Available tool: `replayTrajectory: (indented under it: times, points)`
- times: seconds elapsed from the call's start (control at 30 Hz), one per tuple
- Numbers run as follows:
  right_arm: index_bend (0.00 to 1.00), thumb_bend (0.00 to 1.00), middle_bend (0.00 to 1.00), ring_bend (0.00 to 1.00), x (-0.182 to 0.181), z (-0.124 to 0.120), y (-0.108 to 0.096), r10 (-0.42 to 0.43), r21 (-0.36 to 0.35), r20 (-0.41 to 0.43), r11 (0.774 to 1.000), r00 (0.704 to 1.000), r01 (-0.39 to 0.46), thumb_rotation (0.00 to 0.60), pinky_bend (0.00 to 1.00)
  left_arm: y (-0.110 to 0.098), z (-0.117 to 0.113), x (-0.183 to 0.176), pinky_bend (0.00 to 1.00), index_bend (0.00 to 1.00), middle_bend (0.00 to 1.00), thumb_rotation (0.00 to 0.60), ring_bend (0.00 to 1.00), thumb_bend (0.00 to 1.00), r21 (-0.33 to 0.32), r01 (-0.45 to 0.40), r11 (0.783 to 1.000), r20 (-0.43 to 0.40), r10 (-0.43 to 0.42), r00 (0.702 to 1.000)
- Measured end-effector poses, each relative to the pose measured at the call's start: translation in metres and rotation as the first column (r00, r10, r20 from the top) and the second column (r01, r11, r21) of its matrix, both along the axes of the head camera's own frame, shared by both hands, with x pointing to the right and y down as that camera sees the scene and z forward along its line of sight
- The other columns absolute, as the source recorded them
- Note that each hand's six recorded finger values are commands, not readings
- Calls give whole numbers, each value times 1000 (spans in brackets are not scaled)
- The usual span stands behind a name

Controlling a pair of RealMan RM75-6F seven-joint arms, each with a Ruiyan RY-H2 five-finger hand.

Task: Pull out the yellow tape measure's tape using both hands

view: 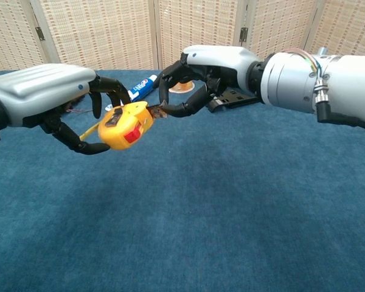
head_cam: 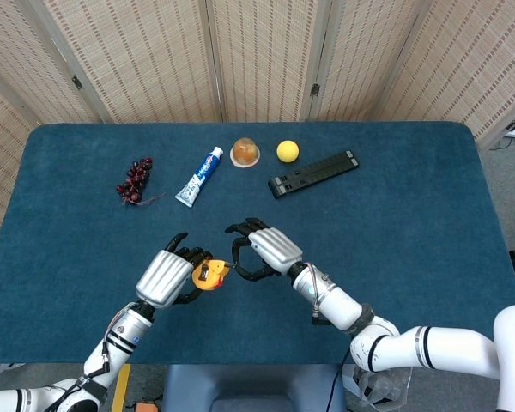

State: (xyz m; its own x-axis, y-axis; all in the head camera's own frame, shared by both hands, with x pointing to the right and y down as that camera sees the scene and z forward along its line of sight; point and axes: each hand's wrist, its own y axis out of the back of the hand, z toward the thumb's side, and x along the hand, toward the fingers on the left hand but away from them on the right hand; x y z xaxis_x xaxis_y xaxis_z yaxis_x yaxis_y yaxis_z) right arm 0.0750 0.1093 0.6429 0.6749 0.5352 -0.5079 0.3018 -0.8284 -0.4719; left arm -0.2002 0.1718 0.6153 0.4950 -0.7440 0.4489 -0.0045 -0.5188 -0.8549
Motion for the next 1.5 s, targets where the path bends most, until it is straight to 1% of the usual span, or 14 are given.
replayTrajectory:
  times: [0.33,0.63,0.83,1.17,1.5]
  points:
    - [568,502,206,137,11,-4,-4,15,5,-9,1000,1000,-15,600,38,-2,5,-10,147,470,511,600,431,331,11,3,1000,29,-4,1000]
    - [579,507,209,140,42,-17,-7,30,14,-34,999,999,-30,600,38,-2,12,-27,145,468,511,600,424,330,17,1,1000,66,-2,998]
    - [585,507,209,139,76,-35,-10,58,16,-49,998,997,-57,600,38,-3,19,-40,146,468,511,600,423,330,25,-8,1000,86,6,996]
    - [588,507,210,139,143,-75,-14,132,28,-53,991,990,-130,600,38,-4,29,-58,145,468,511,600,416,330,57,-38,998,125,31,992]
    - [588,507,209,139,198,-113,-15,198,59,-33,979,980,-195,600,38,-7,34,-72,145,469,511,600,414,330,54,-12,998,137,5,991]
